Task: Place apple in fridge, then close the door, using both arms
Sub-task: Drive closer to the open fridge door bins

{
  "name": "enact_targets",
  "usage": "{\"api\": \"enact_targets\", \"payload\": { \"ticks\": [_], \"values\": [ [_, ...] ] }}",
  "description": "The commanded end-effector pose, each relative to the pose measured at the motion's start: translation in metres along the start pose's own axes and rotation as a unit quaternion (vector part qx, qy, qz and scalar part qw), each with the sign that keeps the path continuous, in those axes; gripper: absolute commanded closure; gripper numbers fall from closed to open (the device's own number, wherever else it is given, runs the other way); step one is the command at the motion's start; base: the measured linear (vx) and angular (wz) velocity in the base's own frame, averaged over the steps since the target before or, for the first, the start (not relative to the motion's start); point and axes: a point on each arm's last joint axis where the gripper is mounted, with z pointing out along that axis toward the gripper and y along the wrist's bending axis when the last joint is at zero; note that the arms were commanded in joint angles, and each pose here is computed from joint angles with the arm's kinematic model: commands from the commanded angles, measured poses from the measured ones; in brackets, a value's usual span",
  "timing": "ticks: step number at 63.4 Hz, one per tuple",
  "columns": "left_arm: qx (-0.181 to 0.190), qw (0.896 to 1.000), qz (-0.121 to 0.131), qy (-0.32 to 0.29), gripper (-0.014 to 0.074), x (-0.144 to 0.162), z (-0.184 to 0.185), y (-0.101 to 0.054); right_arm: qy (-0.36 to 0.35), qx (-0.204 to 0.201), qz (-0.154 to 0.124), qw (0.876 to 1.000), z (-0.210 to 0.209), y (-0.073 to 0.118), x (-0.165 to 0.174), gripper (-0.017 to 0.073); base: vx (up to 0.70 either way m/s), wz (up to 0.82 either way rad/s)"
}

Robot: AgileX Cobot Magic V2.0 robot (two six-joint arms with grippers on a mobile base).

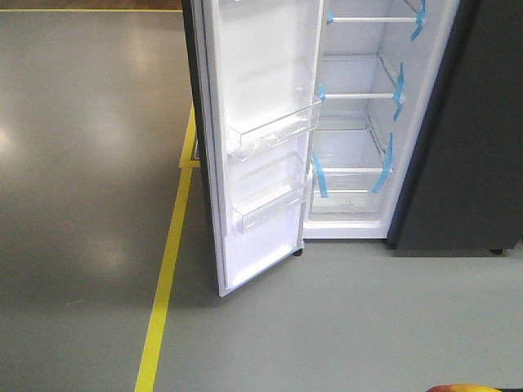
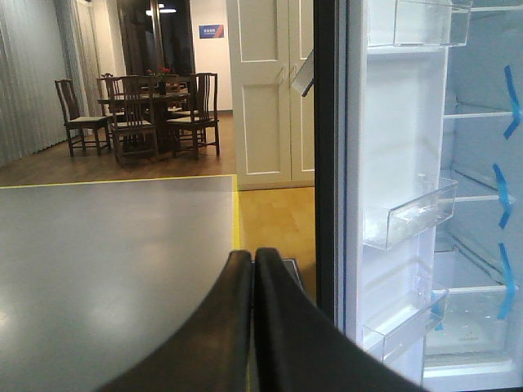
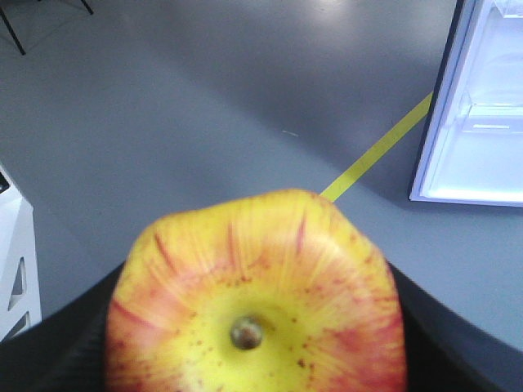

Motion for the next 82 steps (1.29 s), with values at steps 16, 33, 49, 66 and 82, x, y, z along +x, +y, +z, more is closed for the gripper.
{"api": "enact_targets", "payload": {
  "ticks": [16, 33, 49, 66, 82],
  "values": [
    [0.003, 0.999, -0.003, -0.033, 0.06, 0.0, -0.0008, -0.0005, -0.039, 0.001, 0.004, 0.999, -0.0031, 0.0005, -0.012, 0.0203, 0.11, 0.03],
    [0.003, 0.999, -0.003, -0.033, 0.06, 0.0, -0.0008, -0.0005, -0.039, 0.001, 0.004, 0.999, -0.0031, 0.0005, -0.012, 0.0203, 0.11, 0.02],
    [0.003, 0.999, -0.003, -0.033, 0.06, 0.0, -0.0008, -0.0005, -0.039, 0.001, 0.004, 0.999, -0.0031, 0.0005, -0.012, 0.0203, 0.11, -0.01],
    [0.003, 0.999, -0.003, -0.033, 0.06, 0.0, -0.0008, -0.0005, -0.039, 0.001, 0.004, 0.999, -0.0031, 0.0005, -0.012, 0.0203, 0.11, -0.02],
    [0.003, 0.999, -0.003, -0.033, 0.06, 0.0, -0.0008, -0.0005, -0.039, 0.001, 0.004, 0.999, -0.0031, 0.0005, -0.012, 0.0203, 0.11, -0.02]
  ]
}}
